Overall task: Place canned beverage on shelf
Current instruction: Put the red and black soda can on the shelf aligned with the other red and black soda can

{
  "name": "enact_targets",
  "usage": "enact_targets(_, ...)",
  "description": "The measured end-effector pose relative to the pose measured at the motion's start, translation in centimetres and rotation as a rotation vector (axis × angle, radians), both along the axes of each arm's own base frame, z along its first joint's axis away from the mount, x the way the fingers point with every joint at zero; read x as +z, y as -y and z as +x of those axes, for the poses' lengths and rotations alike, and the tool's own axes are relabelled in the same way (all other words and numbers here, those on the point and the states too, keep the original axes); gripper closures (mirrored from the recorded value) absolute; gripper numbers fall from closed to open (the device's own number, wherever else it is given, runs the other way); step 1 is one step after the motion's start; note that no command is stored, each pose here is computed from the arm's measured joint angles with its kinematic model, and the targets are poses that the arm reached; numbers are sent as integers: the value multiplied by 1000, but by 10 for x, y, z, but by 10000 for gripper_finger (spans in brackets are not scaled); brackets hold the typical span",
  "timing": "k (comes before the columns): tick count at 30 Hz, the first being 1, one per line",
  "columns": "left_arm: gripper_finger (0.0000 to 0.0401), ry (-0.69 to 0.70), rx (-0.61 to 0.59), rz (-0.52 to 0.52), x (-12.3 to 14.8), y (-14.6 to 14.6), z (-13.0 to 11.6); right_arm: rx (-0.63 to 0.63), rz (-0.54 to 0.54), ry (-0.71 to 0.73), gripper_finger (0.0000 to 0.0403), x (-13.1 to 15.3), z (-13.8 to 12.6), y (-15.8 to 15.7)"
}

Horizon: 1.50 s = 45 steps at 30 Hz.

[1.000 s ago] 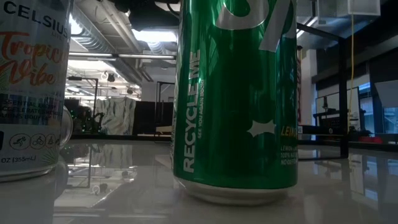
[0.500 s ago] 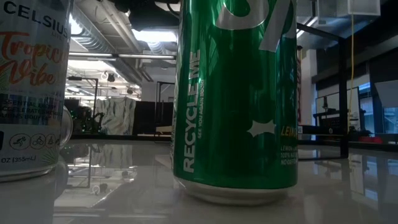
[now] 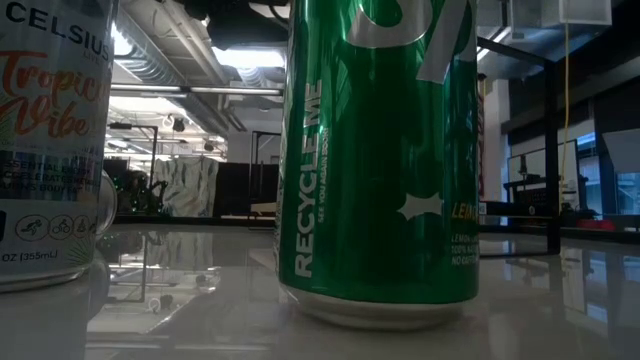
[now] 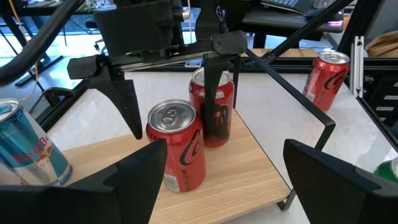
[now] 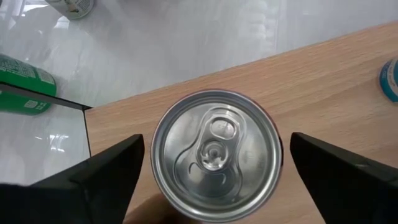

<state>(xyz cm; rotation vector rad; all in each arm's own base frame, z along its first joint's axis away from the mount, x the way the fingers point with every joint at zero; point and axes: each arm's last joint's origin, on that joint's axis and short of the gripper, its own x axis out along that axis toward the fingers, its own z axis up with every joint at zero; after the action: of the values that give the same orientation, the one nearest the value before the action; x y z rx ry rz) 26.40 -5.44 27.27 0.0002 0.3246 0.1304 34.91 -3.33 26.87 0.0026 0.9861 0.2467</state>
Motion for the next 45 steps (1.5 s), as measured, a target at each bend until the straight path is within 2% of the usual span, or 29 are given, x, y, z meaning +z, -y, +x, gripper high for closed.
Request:
enact_targets(8, 90, 0, 0, 0, 0, 0, 0, 0, 2, -11, 4, 9, -3, 0)
enact_targets(15, 90, 0, 0, 0, 0, 0, 0, 1, 6, -43, 4, 48, -8, -1)
enact_targets(21, 90, 0, 0, 0, 0, 0, 0, -10, 18, -109, 4, 84, -22, -6)
enact_targets(24, 90, 0, 0, 0, 0, 0, 0, -39, -13, -154, 4, 94, -32, -15)
enact_targets(29, 90, -1, 1, 7, 0, 0, 0, -116, -86, -244, 3, 106, -59, -45)
enact_targets(32, 90, 0, 15, 12, 0, -1, 0, -189, -108, -251, 3, 115, -76, -67)
enact_targets(38, 90, 4, 20, 13, 0, -1, 0, -325, -38, -225, 3, 126, -103, -121)
enact_targets(45, 90, 9, 20, 12, 1, -1, 0, -422, 46, -284, 3, 114, -136, -185)
